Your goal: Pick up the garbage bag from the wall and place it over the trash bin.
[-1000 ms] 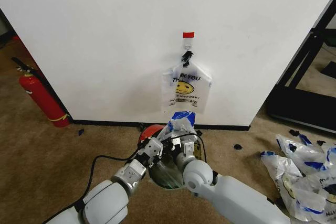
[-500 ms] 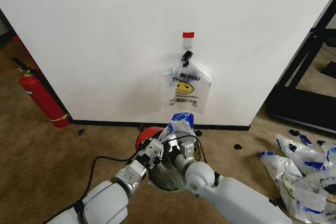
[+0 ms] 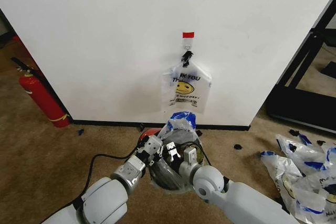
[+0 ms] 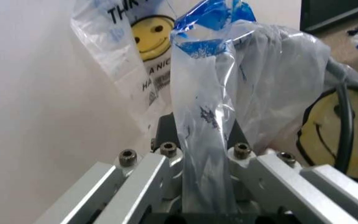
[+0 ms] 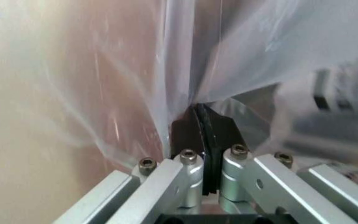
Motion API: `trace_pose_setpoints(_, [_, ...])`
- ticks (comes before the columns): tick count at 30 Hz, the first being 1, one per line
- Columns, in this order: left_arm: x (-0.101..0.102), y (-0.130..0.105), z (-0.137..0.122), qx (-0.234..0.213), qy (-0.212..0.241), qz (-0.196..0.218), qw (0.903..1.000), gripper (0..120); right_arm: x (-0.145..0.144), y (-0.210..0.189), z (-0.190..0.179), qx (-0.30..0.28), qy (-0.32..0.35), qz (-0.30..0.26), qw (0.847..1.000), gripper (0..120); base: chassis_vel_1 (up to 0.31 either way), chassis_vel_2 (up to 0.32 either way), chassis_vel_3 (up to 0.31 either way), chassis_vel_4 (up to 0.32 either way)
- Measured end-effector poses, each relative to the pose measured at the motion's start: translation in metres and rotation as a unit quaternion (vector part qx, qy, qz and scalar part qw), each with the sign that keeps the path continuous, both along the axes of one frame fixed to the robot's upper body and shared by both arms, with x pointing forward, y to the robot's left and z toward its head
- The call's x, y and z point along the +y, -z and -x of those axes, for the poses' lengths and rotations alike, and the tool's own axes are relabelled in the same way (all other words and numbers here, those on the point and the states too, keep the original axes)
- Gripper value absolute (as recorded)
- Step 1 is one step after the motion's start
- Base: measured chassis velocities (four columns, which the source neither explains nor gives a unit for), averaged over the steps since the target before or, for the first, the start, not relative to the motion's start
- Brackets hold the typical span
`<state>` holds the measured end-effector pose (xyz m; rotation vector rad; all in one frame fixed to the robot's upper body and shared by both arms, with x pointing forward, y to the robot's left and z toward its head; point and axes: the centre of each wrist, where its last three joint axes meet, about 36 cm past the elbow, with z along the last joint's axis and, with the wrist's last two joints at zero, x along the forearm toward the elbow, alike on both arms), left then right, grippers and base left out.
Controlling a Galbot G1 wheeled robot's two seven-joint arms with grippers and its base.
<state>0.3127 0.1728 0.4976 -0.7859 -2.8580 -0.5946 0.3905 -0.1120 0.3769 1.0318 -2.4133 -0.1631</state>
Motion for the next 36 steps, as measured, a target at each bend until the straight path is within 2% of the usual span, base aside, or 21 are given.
trace_pose_setpoints(4, [0.001,-0.005,0.001,-0.001,0.003,0.004,1.0000,5,-0.002,0.001,-0.001,-0.006,0.001,0.009,1.000,0,0.000,0.000,0.000,0.000])
trace_pose_setpoints(12, [0.001,-0.007,0.005,0.000,0.010,0.005,0.9999,5,-0.004,-0.002,-0.010,-0.030,0.066,0.020,0.997,0,0.000,0.000,0.000,0.000])
trace_pose_setpoints(18, [0.002,-0.005,0.003,0.002,0.009,0.001,1.0000,5,-0.011,-0.004,-0.014,-0.036,0.086,0.028,0.995,0,0.000,0.000,0.000,0.000])
trace_pose_setpoints(29, [0.003,-0.003,0.006,0.006,0.013,-0.002,0.9999,5,-0.017,-0.006,-0.021,-0.047,0.104,0.030,0.993,0,0.000,0.000,0.000,0.000])
trace_pose_setpoints(36, [0.003,-0.001,0.008,0.008,0.016,-0.005,0.9998,5,-0.012,-0.002,-0.020,-0.051,0.105,0.011,0.993,0,0.000,0.000,0.000,0.000])
